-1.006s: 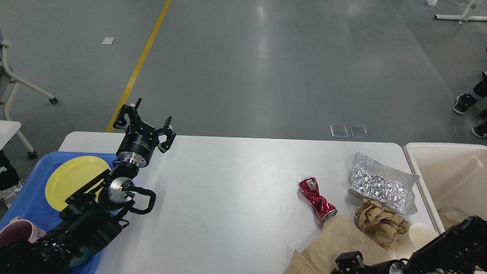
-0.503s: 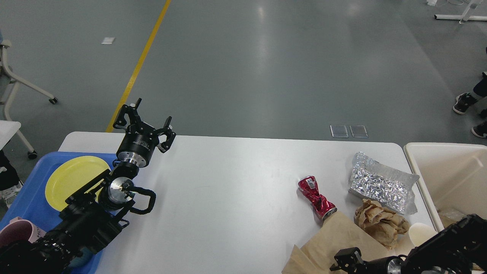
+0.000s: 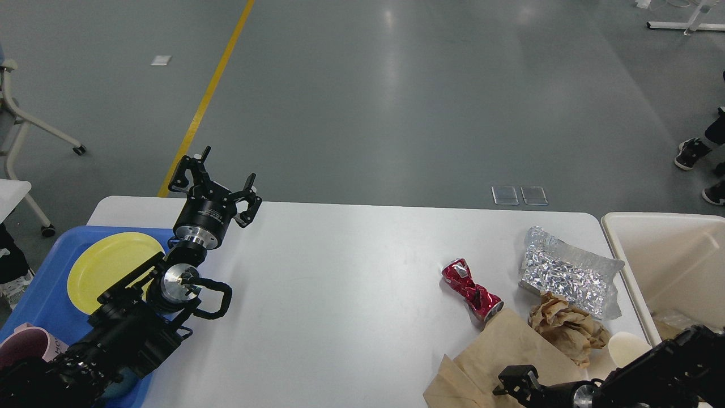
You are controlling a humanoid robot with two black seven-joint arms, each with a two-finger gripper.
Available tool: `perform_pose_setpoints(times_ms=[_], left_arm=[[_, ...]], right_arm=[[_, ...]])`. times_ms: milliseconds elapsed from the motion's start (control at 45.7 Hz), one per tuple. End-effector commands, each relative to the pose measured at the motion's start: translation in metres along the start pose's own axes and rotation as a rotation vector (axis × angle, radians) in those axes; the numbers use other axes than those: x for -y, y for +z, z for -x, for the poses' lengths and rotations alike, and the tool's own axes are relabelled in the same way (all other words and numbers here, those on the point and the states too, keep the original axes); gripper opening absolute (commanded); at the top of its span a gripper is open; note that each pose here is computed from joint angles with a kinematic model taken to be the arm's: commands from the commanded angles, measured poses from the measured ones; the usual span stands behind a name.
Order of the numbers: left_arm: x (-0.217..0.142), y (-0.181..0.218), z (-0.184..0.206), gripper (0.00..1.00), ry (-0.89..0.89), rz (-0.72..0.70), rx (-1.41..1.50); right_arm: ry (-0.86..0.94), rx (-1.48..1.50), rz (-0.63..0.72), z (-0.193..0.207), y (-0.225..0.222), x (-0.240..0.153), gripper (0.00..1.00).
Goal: Tidy desktop
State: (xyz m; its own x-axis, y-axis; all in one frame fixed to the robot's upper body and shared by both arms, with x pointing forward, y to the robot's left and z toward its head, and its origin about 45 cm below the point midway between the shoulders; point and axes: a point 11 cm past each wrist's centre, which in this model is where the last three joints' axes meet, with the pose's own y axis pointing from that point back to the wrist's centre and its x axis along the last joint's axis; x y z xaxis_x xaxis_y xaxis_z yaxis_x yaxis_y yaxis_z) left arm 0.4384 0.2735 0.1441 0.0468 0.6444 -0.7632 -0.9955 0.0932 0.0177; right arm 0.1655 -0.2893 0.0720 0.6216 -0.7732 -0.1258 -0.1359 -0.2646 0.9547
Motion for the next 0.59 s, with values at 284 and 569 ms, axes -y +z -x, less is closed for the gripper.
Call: perform_pose_setpoints(times_ms=[284, 569], left_arm=[[0.0, 0.0, 0.0, 0.96, 0.0, 0.0, 0.001], [0.0, -0.0002, 0.0, 0.96, 0.0, -0.002, 0.001]], right_arm=[[-0.002, -0.006, 0.005, 0.002, 0.003, 0.0015, 0.71], [0.031, -0.009, 0.012, 0.0075, 0.0058, 0.0081, 0.0]])
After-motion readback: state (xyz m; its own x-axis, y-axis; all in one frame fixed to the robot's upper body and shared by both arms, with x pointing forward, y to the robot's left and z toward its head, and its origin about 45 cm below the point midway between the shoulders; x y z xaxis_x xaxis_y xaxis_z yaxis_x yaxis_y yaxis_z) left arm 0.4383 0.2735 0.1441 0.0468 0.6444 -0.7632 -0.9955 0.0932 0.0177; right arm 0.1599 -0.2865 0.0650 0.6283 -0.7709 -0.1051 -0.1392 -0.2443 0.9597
